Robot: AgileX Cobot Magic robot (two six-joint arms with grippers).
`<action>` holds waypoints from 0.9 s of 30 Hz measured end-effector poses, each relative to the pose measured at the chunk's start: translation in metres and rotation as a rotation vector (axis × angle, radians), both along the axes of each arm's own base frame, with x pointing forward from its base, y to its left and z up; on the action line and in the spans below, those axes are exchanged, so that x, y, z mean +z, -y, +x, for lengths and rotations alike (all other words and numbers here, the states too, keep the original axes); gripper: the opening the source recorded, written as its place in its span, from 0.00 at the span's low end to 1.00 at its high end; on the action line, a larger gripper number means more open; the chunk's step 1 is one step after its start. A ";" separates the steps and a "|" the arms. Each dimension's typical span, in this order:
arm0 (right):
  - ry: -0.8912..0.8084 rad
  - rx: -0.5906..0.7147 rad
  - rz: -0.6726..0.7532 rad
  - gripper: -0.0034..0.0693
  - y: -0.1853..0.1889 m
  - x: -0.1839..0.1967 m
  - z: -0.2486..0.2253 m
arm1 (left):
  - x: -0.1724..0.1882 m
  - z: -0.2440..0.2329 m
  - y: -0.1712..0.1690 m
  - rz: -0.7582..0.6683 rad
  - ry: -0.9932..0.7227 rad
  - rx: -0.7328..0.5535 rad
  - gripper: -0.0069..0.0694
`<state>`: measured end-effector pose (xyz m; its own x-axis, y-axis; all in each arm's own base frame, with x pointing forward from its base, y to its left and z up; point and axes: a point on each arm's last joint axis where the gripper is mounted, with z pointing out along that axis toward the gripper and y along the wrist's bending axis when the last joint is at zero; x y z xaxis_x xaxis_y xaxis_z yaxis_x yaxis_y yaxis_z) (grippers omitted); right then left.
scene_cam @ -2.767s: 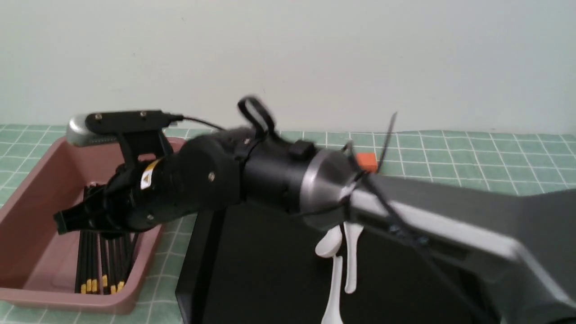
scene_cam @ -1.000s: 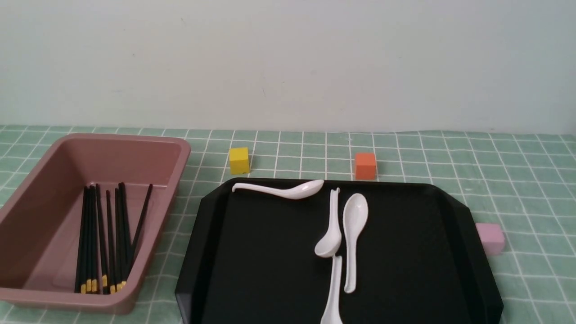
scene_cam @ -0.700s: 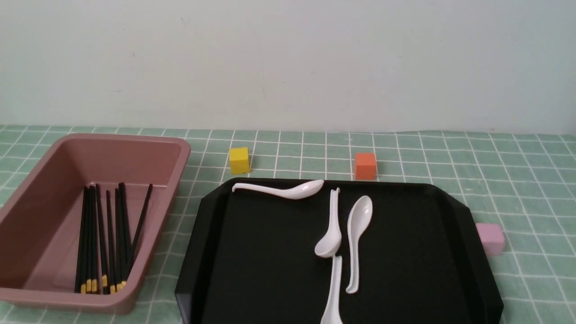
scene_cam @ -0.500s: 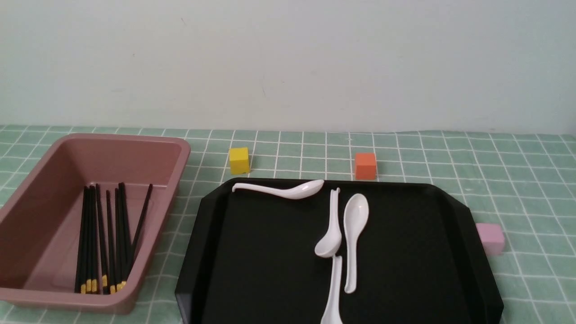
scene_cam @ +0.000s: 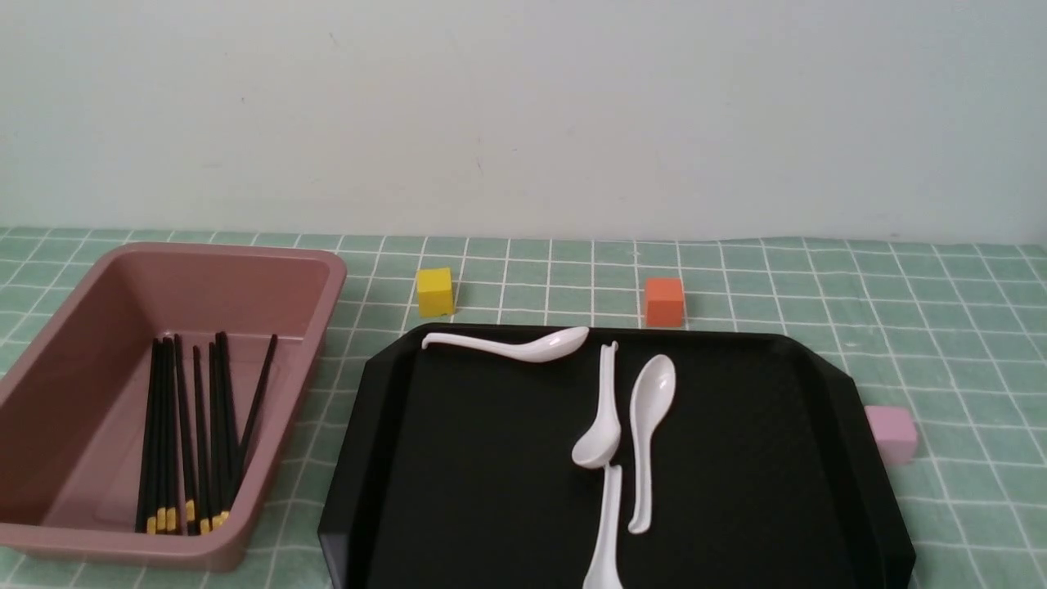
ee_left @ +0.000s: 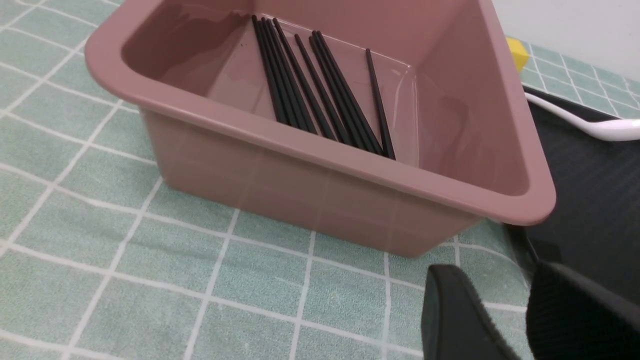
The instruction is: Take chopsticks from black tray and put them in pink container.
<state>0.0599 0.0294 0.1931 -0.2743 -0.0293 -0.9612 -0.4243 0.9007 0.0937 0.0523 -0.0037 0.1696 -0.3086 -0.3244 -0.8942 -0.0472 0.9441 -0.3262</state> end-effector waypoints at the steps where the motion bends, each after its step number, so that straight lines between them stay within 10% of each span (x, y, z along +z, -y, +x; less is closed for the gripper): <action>1: -0.001 -0.021 0.005 0.10 0.001 -0.001 0.000 | 0.000 0.000 0.000 0.000 0.000 0.000 0.40; 9: 0.048 -0.295 0.103 0.12 0.019 -0.011 -0.006 | 0.000 0.000 0.000 0.000 0.000 0.000 0.40; 27: -0.036 -0.480 0.040 0.16 0.031 -0.018 -0.007 | 0.000 0.000 0.000 0.000 0.000 0.000 0.40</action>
<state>0.0527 -0.0012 0.1746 -0.2811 0.1453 -0.9486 0.0426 0.9894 0.1389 0.0523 -0.0037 0.1696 -0.3086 -0.3244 -0.8942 -0.0472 0.9441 -0.3262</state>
